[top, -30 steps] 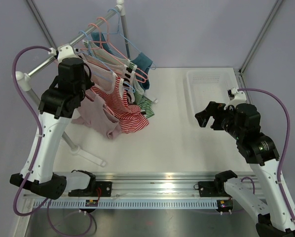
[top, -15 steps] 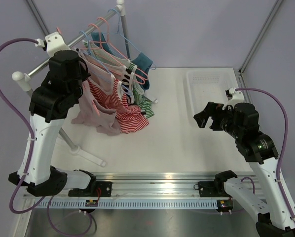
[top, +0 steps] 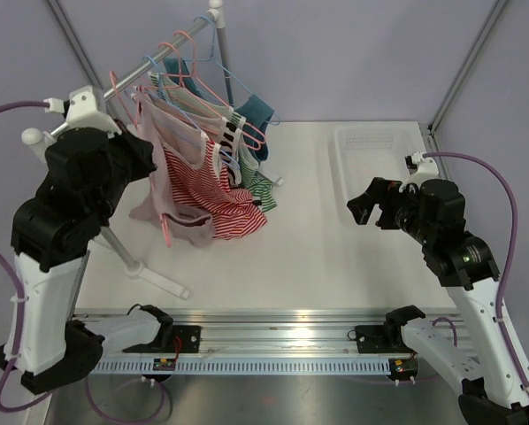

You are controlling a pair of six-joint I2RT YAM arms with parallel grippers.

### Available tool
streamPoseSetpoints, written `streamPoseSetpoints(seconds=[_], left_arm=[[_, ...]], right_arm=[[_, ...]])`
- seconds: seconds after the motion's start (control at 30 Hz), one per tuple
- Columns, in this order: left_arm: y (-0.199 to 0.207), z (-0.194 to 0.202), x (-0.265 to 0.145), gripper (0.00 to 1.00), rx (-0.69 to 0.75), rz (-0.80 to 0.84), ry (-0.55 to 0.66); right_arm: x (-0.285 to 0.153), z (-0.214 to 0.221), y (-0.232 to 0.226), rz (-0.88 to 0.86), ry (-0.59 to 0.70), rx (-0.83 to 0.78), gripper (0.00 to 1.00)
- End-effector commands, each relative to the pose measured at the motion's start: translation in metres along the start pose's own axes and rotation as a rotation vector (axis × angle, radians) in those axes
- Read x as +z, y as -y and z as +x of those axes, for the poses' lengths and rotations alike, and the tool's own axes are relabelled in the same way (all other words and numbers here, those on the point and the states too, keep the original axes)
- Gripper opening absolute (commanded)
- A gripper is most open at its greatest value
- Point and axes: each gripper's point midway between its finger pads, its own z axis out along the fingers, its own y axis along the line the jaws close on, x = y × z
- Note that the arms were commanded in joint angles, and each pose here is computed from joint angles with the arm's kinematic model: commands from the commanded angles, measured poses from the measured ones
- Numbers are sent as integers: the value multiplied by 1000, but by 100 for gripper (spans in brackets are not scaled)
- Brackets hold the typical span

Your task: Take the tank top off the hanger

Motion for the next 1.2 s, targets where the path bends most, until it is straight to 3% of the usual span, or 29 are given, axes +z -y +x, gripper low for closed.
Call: streamPoseSetpoints(seconds=[0.0,0.03,0.1,0.17,0.2,0.3,0.33,0.37,0.43,0.53,0.57,0.73,0.87,1.1,1.17], left_arm=[[14,16,-42,0,-26,225,-49],[13,21,-51,0,-27,259,-54],[6,34,-78,0,-31,339,-68],[7,69,-86,0,-6,414,-157],[4,72,-105,0,-1,481,-135],[14,121,-124,0,44,659,-271],[14,132,-133,0,66,711,-291],[20,155,-139,0,78,784,-379],[22,176,-144,0,95,844,-455],[25,205,-140,0,94,891,-538],[25,218,-136,0,89,902,-578],[52,216,-126,0,32,1021,-547],[67,212,-115,0,-20,1057,-522],[74,220,-102,0,-49,1050,-549],[78,219,-104,0,-55,1073,-546]], right_arm=[[-4,-24,-7,-20,98,7,99],[-7,-34,-11,-44,158,5,99],[-6,-31,-20,-109,163,-7,100],[-7,-28,-45,-245,142,-1,99],[-7,-30,-56,-306,139,4,100],[-2,-9,-90,-525,17,80,100],[-1,-15,-102,-606,40,89,100],[-1,3,-111,-688,-41,172,100],[-4,-3,-129,-809,6,179,100],[10,35,-154,-811,-82,164,99],[23,38,-155,-747,-51,155,99],[54,76,-174,-614,-71,199,96],[71,88,-178,-561,-69,212,88],[90,82,-180,-521,-37,172,84],[99,78,-176,-481,-11,155,78]])
